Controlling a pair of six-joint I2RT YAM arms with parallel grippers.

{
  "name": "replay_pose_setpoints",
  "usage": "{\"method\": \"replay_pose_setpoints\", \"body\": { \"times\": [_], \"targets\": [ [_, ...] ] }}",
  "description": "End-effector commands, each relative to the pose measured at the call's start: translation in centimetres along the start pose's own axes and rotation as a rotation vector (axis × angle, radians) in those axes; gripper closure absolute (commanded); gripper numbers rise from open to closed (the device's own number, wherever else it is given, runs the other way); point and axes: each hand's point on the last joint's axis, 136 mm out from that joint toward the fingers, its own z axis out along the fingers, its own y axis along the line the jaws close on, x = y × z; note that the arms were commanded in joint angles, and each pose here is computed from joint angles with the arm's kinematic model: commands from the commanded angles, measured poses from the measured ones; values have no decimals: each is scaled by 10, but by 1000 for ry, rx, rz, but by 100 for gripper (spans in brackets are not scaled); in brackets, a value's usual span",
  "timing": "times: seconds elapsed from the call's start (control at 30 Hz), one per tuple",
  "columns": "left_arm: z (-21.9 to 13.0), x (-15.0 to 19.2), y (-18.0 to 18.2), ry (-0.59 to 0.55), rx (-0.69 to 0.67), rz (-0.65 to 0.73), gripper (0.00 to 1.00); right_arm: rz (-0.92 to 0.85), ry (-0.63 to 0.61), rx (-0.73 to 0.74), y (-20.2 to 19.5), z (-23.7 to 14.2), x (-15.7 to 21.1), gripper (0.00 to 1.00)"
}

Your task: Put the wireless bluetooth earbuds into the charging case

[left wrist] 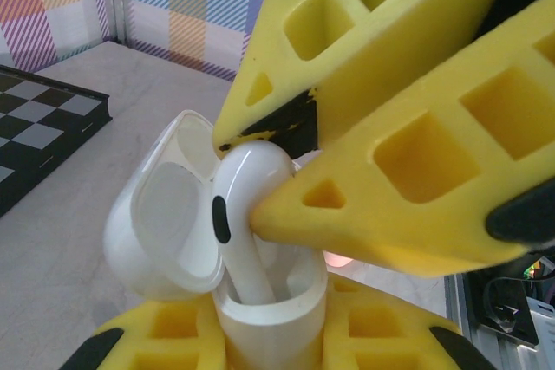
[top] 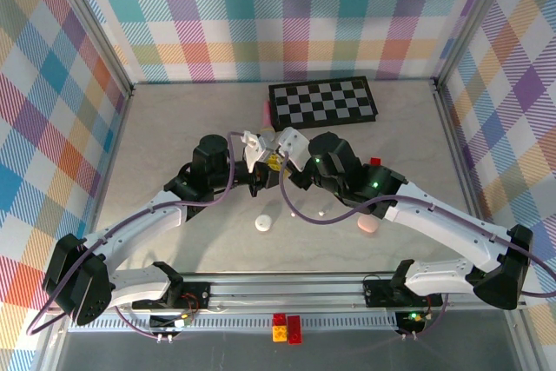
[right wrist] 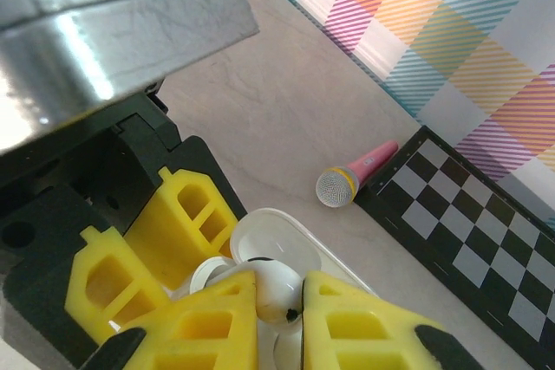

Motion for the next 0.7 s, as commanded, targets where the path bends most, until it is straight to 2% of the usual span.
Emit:
{"method": "replay_pose_setpoints", "body": {
  "times": [0.0, 0.33, 0.47, 0.67],
  "targets": [
    [-2, -32, -8, -77, 21, 48, 99, -19, -15, -96, 16, -8, -9, 82],
    [-5, -36, -8, -93, 8, 60, 99, -32, 29, -110, 17, -11, -1, 81],
    [-5, -35, -8, -91, 13, 59, 99, -19, 45, -131, 21, -7, 0, 76],
    [-7, -34, -8, -94, 3, 62, 99, 10, -4, -100, 12, -18, -10, 75]
  ]
}}
